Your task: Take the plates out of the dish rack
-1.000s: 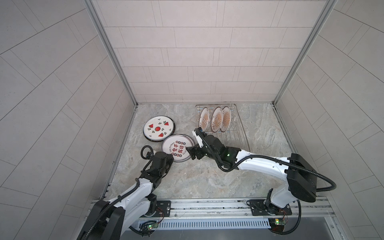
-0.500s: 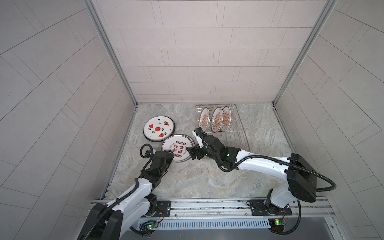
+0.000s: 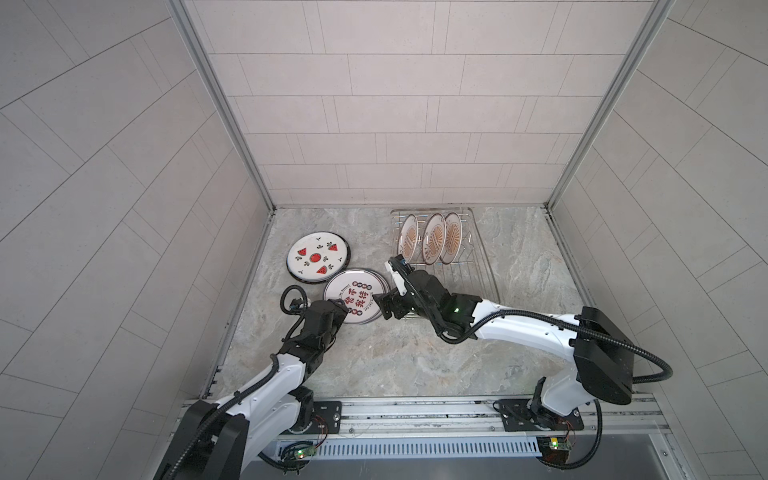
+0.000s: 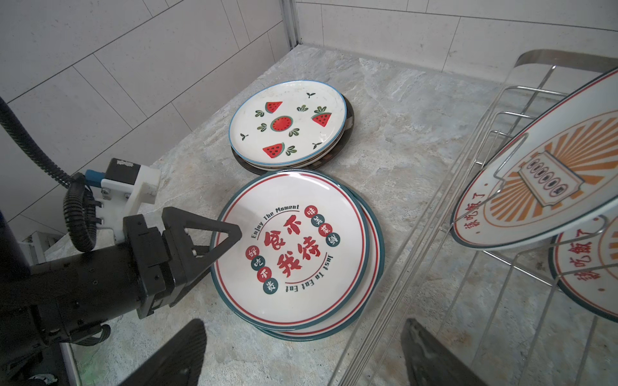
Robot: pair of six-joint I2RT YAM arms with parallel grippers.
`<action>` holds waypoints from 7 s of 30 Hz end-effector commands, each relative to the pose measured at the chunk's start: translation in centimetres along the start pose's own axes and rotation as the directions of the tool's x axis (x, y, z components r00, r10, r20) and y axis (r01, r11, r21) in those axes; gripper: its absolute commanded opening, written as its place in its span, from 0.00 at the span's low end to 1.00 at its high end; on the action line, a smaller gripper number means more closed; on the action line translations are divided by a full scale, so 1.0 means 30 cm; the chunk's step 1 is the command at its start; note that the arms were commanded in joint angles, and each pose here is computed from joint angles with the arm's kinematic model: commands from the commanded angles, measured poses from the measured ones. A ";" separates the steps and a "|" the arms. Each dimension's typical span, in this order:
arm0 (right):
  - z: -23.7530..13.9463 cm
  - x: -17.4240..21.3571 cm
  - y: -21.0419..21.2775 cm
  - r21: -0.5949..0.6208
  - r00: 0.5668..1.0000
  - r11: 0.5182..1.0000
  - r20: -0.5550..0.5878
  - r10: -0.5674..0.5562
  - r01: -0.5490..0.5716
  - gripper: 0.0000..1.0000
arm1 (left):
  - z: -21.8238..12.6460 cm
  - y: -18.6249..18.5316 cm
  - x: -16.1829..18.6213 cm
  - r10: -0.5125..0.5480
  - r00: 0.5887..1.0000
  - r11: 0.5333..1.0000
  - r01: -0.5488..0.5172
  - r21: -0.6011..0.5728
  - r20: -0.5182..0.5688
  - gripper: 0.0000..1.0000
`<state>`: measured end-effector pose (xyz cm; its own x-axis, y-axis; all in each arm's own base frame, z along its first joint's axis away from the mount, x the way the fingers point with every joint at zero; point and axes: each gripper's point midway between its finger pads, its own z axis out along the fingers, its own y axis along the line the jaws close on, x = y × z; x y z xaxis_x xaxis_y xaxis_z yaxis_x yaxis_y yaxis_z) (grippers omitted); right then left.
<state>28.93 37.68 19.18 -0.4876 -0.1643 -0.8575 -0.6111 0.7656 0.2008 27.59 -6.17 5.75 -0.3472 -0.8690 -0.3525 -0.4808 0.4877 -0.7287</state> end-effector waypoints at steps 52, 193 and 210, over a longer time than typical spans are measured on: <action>-0.133 -0.074 -0.069 0.075 0.985 0.995 0.165 0.054 -0.067 0.99 | -0.191 -0.352 -0.019 0.364 0.906 0.749 -0.423 0.510 0.217 1.00; -0.126 -0.443 -0.518 0.605 0.978 0.780 0.203 0.041 -0.158 0.06 | -0.177 -0.374 0.045 0.405 0.898 0.705 -0.426 0.567 0.170 1.00; -0.253 -0.355 -0.546 0.210 0.918 0.911 0.263 0.296 -0.354 0.06 | -0.244 -0.397 0.050 0.400 0.894 0.645 -0.432 0.630 0.204 1.00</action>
<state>40.41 21.05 25.80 -0.4891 0.1484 -0.8595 -0.1537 0.9553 0.2524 27.38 -12.24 17.73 -0.3456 -0.6056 -0.7168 0.3044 0.6502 -0.6961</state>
